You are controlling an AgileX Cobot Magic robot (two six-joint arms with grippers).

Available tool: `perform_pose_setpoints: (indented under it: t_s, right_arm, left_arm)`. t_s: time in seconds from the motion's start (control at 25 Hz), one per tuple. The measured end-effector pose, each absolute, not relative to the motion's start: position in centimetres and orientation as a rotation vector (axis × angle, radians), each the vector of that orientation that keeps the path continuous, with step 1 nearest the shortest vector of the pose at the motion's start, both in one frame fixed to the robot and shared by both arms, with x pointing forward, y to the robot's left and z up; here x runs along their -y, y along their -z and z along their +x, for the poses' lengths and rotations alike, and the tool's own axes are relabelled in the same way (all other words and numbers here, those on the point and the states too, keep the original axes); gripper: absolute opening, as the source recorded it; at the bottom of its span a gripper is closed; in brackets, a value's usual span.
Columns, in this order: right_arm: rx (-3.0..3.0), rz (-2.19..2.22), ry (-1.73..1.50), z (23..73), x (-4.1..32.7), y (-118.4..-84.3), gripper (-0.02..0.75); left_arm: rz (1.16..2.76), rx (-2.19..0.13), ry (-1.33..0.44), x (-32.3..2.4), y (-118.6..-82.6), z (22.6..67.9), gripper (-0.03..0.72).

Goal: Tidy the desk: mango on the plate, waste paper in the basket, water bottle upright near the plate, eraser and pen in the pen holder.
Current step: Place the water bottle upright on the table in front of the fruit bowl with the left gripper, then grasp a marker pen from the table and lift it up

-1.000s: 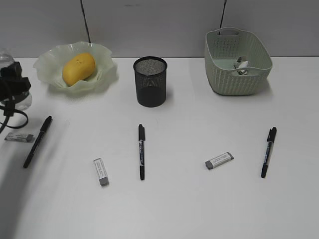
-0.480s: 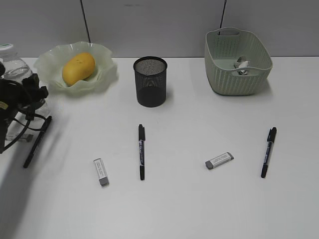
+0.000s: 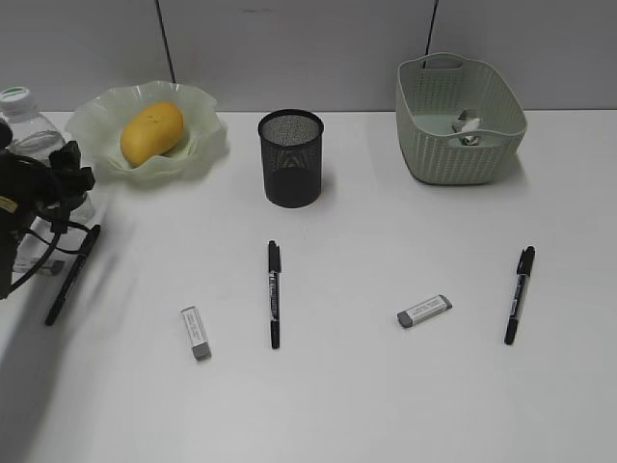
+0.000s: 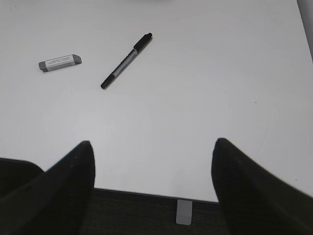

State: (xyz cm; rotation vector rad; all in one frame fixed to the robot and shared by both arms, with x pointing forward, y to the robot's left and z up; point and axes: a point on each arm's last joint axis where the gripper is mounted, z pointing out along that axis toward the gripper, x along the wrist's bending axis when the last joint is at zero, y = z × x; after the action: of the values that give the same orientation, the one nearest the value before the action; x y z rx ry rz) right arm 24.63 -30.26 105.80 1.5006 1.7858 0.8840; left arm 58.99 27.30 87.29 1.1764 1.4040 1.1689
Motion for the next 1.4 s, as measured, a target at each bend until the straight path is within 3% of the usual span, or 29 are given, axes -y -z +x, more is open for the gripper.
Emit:
perform_pose_setpoints:
  t_s: [0.24,0.68,0.84,1.08,1.4]
  right_arm:
    - [-1.785,1.500,-0.885,24.6,30.3,-105.8,0.585]
    - [-1.785,1.500,-0.884,24.6,30.3,-105.8,0.585]
    - [-1.785,1.500,-0.884,24.6,30.3,-105.8,0.585]
    - [-1.785,1.500,-0.884,24.6,30.3,-105.8,0.585]
    - [-1.785,1.500,-0.884,24.6,30.3,-105.8,0.585]
  left_arm:
    - [1.191,-1.408,-1.164,-27.3,-87.2,58.4,0.631]
    - [1.322,-1.427,-1.092,-27.6,-87.5,53.1,0.632]
    - [1.341,-1.385,-1.056,-27.3,-90.3,51.9,0.629]
    - [1.507,-1.455,-0.895,-26.7,-95.5,50.3,0.620]
    - [1.861,-1.721,-0.538,-26.7,-102.0,46.2,0.598]
